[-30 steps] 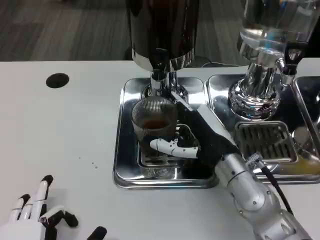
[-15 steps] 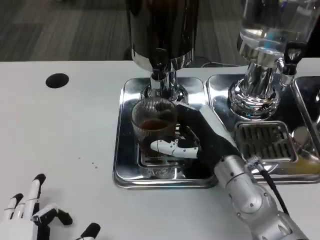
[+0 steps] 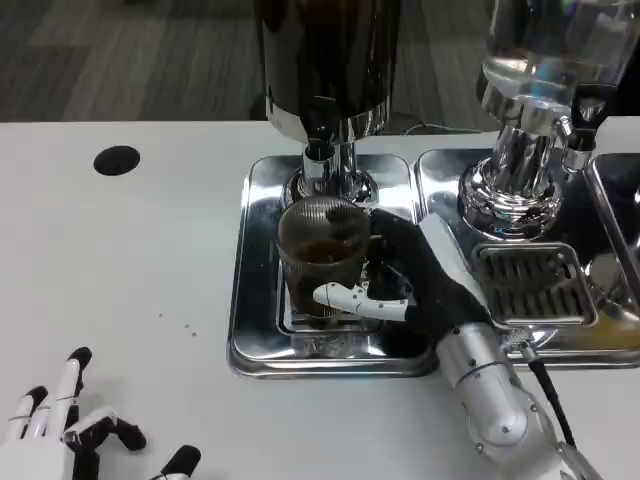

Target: Grasp the cup under the faucet to collect the drink, then remove the cup.

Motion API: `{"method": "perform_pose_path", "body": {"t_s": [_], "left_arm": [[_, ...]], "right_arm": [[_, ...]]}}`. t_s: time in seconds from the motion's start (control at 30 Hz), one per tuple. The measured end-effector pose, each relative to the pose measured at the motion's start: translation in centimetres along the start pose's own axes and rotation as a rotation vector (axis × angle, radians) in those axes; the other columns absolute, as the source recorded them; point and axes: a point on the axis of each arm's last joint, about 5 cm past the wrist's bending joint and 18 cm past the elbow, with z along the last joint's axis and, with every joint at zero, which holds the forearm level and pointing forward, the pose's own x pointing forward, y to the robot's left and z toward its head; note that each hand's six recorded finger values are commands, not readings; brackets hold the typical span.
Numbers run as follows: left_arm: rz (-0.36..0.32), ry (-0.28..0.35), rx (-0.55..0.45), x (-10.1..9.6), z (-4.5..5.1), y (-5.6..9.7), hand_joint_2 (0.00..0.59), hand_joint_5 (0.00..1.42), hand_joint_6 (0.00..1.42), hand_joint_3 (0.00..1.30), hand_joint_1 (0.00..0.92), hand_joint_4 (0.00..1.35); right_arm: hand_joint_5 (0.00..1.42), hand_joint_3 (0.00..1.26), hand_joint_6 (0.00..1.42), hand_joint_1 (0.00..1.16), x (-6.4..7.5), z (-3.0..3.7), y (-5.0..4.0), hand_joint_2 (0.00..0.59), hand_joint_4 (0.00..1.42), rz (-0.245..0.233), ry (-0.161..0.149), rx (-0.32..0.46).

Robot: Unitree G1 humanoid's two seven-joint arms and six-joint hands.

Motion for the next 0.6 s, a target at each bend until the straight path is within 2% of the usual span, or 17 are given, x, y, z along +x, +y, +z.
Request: {"method": "perform_pose_path", "body": {"t_s": [0.13, 0.33, 0.4, 0.47, 0.6], "left_arm": [[0.003, -0.004, -0.002, 0.1, 0.06, 0.0, 0.158, 0.19, 0.13, 0.74, 0.000, 0.04], [0.026, -0.032, -0.005, 0.7, 0.41, 0.1, 0.155, 0.18, 0.13, 0.72, 0.000, 0.04], [0.045, -0.053, -0.011, 1.2, 0.71, 0.3, 0.146, 0.18, 0.13, 0.71, 0.000, 0.04], [0.048, -0.058, -0.013, 1.4, 0.79, 0.3, 0.145, 0.18, 0.13, 0.71, 0.000, 0.04], [0.047, -0.071, -0.019, 1.8, 1.01, 0.3, 0.145, 0.18, 0.13, 0.71, 0.000, 0.04]], "right_arm": [[0.64, 0.72, 0.44, 0.83, -0.5, -0.28, -0.31, 0.194, 0.79, -0.025, -0.001, 0.002], [0.67, 0.74, 0.46, 0.84, -1.9, -0.88, -1.83, 0.195, 0.82, -0.073, -0.010, -0.025], [0.68, 0.75, 0.47, 0.84, -2.2, -0.81, -2.56, 0.195, 0.82, -0.096, -0.020, -0.038], [0.68, 0.75, 0.47, 0.84, -2.4, -0.81, -2.82, 0.196, 0.82, -0.105, -0.019, -0.042], [0.68, 0.75, 0.48, 0.84, -3.6, -0.76, -3.66, 0.201, 0.83, -0.129, -0.028, -0.051]]}}
